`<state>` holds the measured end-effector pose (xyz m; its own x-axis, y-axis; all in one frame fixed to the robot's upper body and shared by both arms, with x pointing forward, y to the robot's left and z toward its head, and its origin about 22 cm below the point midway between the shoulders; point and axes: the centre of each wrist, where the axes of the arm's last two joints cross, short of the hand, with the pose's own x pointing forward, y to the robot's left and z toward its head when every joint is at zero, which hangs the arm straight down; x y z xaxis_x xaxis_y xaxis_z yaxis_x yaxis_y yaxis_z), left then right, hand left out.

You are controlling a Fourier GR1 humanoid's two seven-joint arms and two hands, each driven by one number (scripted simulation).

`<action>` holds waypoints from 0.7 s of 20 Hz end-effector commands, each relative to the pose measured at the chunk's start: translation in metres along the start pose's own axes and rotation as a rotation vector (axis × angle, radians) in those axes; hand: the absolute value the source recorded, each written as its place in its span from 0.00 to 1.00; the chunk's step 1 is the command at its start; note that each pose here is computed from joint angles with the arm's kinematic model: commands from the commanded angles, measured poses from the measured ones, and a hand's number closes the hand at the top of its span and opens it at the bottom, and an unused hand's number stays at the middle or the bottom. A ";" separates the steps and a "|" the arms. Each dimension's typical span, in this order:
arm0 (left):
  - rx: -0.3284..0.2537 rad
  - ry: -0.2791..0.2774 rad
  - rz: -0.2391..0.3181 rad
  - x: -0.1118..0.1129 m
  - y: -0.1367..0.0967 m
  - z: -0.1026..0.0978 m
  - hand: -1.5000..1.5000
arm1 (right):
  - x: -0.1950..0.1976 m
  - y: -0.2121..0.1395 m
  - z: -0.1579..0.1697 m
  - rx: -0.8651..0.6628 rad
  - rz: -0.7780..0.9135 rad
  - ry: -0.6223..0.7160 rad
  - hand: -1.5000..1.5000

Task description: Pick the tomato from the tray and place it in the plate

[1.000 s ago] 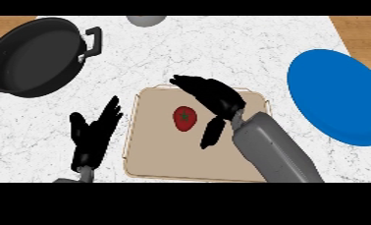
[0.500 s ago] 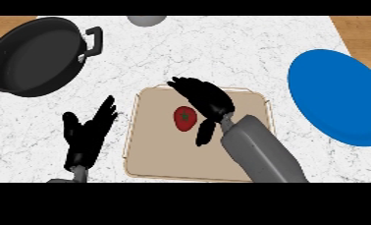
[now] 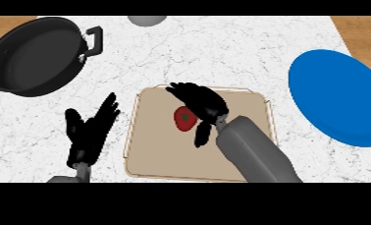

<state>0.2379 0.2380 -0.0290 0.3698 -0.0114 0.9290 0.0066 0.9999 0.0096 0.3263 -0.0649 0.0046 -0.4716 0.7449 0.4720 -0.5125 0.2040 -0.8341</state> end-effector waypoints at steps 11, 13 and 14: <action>-0.002 0.023 -0.003 -0.003 0.006 0.008 0.50 | 0.003 0.027 0.006 -0.021 0.152 -0.077 1.00; -0.007 -0.003 -0.004 -0.004 -0.001 0.007 0.50 | 0.005 0.002 -0.006 -0.086 0.147 -0.086 1.00; -0.018 0.003 0.006 -0.008 0.010 0.005 0.50 | -0.006 0.020 -0.004 -0.145 0.138 -0.100 1.00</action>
<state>0.2327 0.2393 -0.0342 0.3717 -0.0125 0.9283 0.0140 0.9999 0.0078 0.3247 -0.0598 -0.0073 -0.5914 0.7169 0.3692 -0.3992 0.1374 -0.9065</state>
